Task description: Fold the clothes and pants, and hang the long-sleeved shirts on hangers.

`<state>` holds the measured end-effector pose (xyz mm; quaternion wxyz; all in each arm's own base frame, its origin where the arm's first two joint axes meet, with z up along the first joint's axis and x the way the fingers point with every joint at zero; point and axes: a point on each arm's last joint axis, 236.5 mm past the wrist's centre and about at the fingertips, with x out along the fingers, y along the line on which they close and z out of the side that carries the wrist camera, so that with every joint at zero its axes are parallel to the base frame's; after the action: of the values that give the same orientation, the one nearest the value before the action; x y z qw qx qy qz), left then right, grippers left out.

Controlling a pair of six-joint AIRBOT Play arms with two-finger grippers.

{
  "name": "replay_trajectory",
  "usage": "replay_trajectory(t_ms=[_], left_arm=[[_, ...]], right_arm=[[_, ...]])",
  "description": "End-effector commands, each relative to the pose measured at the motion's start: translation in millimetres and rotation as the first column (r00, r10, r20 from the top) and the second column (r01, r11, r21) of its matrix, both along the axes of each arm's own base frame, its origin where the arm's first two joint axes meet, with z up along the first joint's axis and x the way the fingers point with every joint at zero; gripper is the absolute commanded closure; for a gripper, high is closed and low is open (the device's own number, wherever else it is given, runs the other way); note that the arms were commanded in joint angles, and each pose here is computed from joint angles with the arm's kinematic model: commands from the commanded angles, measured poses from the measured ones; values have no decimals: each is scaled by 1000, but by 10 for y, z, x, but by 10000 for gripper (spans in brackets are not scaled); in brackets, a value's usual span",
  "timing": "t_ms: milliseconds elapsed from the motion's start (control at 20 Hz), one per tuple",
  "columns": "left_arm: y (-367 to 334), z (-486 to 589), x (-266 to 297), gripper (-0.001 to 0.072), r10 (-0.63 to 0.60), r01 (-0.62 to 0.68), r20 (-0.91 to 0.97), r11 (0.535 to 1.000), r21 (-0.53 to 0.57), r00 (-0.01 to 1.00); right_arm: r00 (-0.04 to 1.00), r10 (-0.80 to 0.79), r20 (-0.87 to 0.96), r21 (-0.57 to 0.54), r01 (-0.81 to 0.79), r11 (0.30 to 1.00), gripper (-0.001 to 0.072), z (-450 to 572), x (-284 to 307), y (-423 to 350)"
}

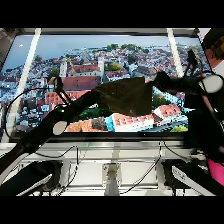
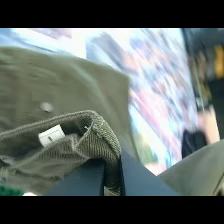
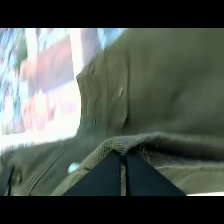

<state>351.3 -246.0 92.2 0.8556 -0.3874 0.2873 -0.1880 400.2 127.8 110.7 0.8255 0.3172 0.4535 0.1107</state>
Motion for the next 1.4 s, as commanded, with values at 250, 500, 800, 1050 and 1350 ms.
replay_trajectory(t_ms=[250, 500, 800, 1050, 1350], left_arm=[[317, -246, 758, 669, 286, -289, -59, 896, -336, 956], [483, -242, 1247, 24, 398, -320, 103, 844, -430, 912], [482, 312, 1257, 32, 313, -178, 322, 905, -386, 894], [435, 1089, 940, 44, 168, -25, 547, 966, -259, 820], [435, 1362, 802, 49, 163, 2, 593, 963, -268, 788]], right_arm=[[970, -217, 113, 59, 212, 975, 700, -533, 1336, -83], [815, -439, 378, 169, 406, 898, 300, -206, 1927, -347], [978, -205, -30, -15, 204, 979, 146, -1025, 1264, -558], [960, 163, -226, 22, -162, 987, 146, -1137, 459, -778], [945, 303, -126, 118, -289, 950, 165, -1142, 764, -315]])
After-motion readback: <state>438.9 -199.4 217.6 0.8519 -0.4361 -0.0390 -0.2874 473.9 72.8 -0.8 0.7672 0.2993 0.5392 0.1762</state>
